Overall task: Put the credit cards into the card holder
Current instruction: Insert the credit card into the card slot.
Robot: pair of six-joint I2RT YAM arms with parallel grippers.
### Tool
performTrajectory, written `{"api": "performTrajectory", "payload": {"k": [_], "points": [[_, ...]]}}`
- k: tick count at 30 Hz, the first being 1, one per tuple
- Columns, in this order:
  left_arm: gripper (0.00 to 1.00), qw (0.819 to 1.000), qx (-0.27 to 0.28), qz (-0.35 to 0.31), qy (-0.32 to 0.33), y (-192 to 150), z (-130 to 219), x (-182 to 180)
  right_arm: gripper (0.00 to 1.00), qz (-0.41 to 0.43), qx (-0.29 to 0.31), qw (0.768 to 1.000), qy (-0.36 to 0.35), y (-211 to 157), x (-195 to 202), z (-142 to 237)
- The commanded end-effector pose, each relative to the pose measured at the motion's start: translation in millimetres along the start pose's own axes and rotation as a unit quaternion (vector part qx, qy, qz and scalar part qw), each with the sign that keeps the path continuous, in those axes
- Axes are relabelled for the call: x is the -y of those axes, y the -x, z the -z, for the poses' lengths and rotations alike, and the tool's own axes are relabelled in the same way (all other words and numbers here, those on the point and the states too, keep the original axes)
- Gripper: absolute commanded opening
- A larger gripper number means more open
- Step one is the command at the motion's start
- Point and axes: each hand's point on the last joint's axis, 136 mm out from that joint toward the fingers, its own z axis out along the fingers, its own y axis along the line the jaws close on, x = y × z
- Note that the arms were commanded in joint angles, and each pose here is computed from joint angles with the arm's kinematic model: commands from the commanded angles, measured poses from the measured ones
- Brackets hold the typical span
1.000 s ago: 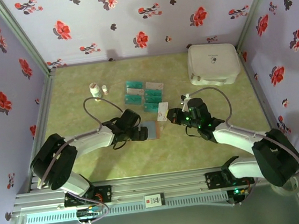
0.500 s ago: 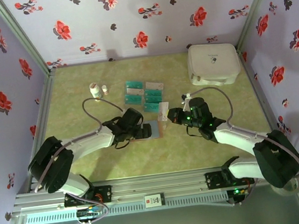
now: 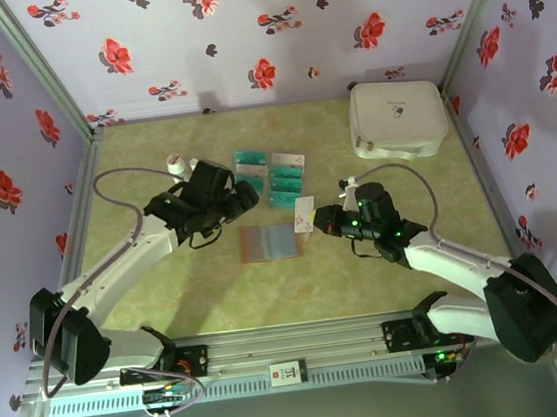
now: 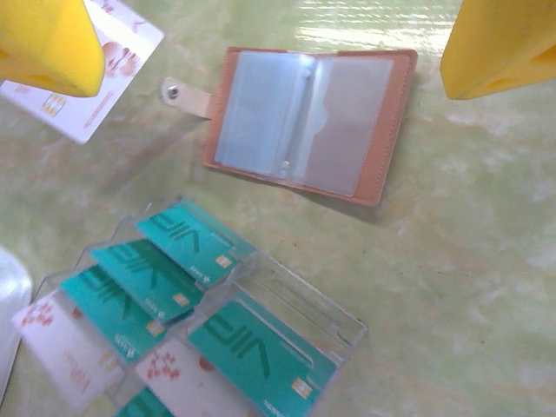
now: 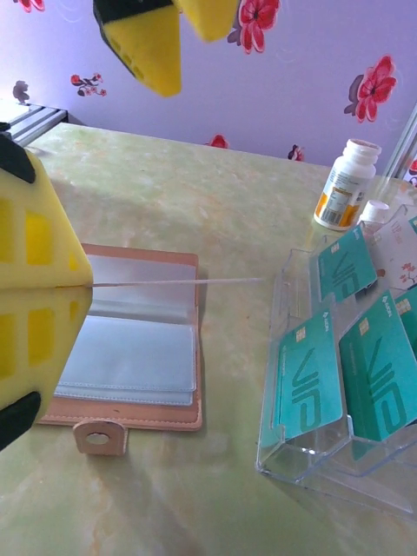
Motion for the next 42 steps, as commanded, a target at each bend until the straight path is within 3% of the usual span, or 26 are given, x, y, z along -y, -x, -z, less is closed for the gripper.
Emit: {"api": "performTrajectory", "payload": {"k": [1, 10, 20, 27, 30, 36, 42], "points": [[1.0, 0.995, -0.017, 0.093, 0.016, 6.4, 29.1, -0.2, 0.0, -0.004, 0.003, 1.0, 0.001, -1.1, -3.8, 10.5], [1.0, 0.988, -0.011, 0.153, 0.021, 43.7, 86.4, 39.8, 0.0, -0.022, -0.002, 0.999, -0.024, -7.2, 4.8, 17.2], [1.0, 0.983, -0.043, 0.175, -0.031, 45.1, 69.4, 64.5, 0.0, -0.021, -0.016, 0.999, -0.037, -8.7, 12.0, 6.9], [1.0, 0.983, -0.009, 0.178, -0.045, 60.6, 82.6, 65.5, 0.0, -0.02, -0.016, 0.999, -0.033, -9.2, 12.7, 4.7], [1.0, 0.987, 0.012, 0.159, -0.023, 61.3, 79.6, 56.1, 0.0, -0.017, -0.016, 0.999, -0.029, -8.8, 12.0, 2.9], [1.0, 0.993, -0.011, 0.109, 0.046, 31.0, 25.6, -1.2, 0.0, -0.007, -0.008, 1.0, -0.005, -1.6, 1.5, -2.2], [1.0, 0.999, -0.019, 0.002, 0.051, 8.3, -11.1, -37.4, 0.0, 0.014, 0.004, 1.0, 0.003, 0.8, -9.3, -6.7]]}}
